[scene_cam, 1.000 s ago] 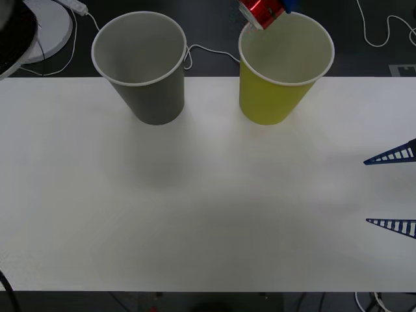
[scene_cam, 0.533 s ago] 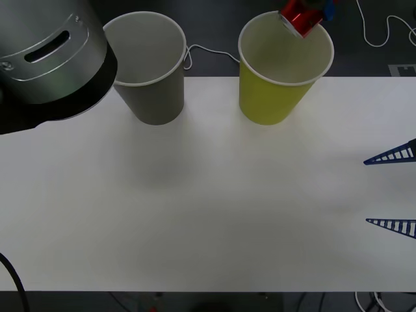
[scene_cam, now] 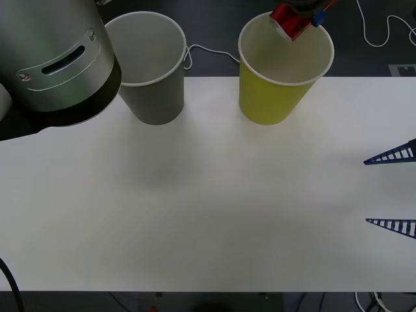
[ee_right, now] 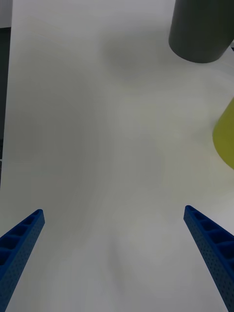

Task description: Put the can into the green bin and the plastic bottle into the gray bin

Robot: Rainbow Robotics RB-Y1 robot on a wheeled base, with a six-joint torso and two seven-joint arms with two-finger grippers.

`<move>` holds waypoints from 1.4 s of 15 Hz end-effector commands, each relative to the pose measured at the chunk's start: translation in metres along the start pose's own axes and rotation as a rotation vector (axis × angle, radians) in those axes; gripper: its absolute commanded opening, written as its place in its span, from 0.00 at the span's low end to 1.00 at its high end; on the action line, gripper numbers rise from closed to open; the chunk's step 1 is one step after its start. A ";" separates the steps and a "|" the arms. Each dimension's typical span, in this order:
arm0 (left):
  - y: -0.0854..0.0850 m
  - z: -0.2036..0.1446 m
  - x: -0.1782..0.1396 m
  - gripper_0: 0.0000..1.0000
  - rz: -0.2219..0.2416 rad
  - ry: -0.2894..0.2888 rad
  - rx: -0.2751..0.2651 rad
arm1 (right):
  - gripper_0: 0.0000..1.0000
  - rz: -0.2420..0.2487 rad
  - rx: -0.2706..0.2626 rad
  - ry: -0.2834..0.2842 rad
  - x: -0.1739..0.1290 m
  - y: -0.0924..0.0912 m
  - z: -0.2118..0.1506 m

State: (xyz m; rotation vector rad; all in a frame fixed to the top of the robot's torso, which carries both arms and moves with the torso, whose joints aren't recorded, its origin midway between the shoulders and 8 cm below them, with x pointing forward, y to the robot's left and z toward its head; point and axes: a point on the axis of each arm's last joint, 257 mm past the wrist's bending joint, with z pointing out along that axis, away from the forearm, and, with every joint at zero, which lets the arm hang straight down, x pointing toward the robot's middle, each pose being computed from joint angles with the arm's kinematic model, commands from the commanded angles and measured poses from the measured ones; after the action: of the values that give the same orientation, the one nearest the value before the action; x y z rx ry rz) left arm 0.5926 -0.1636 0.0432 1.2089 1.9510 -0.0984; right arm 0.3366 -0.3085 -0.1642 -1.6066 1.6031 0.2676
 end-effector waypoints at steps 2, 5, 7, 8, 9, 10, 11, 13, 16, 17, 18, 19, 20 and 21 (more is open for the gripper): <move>0.004 0.000 0.001 0.08 -0.004 0.001 -0.005 | 1.00 0.000 0.000 0.000 0.000 0.000 0.000; 0.006 -0.001 0.002 1.00 0.007 0.000 -0.004 | 1.00 0.000 0.000 0.000 0.000 0.000 0.000; 0.006 -0.001 0.003 1.00 0.013 0.003 0.007 | 1.00 0.000 0.000 0.000 0.000 0.000 0.000; 0.006 -0.004 0.004 1.00 0.014 0.003 0.020 | 1.00 0.000 0.000 0.000 0.000 0.000 0.000; 0.008 -0.010 0.004 1.00 -0.003 -0.007 0.051 | 1.00 0.000 0.000 0.000 0.000 0.000 0.000; 0.012 -0.018 0.005 1.00 -0.010 -0.011 0.078 | 1.00 0.000 0.000 0.000 0.000 0.000 0.000; 0.015 -0.026 0.007 1.00 -0.008 -0.010 0.102 | 1.00 0.000 0.000 0.000 0.000 0.000 0.000; 0.027 -0.048 0.012 1.00 -0.028 -0.012 0.151 | 1.00 0.000 0.000 0.000 0.000 0.000 0.000; 0.047 -0.082 0.034 1.00 -0.071 -0.029 0.236 | 1.00 0.000 0.000 0.000 0.000 0.000 0.000; 0.057 -0.093 0.046 1.00 -0.063 -0.027 0.241 | 1.00 0.000 0.000 0.000 0.000 0.000 0.000; 0.064 -0.105 0.058 1.00 -0.041 -0.026 0.250 | 1.00 0.000 0.000 0.000 0.000 0.000 0.000; 0.070 -0.118 0.070 1.00 -0.022 -0.023 0.254 | 1.00 0.000 0.000 0.000 0.000 0.000 0.000; 0.074 -0.126 0.080 1.00 -0.006 -0.017 0.256 | 1.00 0.000 0.000 0.000 0.000 0.000 0.000; 0.080 -0.139 0.094 1.00 0.018 -0.009 0.258 | 1.00 0.000 0.000 0.000 0.000 0.000 0.000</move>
State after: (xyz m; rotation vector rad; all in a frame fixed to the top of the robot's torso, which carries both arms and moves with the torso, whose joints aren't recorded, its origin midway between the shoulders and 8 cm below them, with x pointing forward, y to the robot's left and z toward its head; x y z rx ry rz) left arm 0.5567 -0.0037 0.0983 1.3703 1.9668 -0.3665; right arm 0.3366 -0.3085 -0.1642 -1.6065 1.6032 0.2676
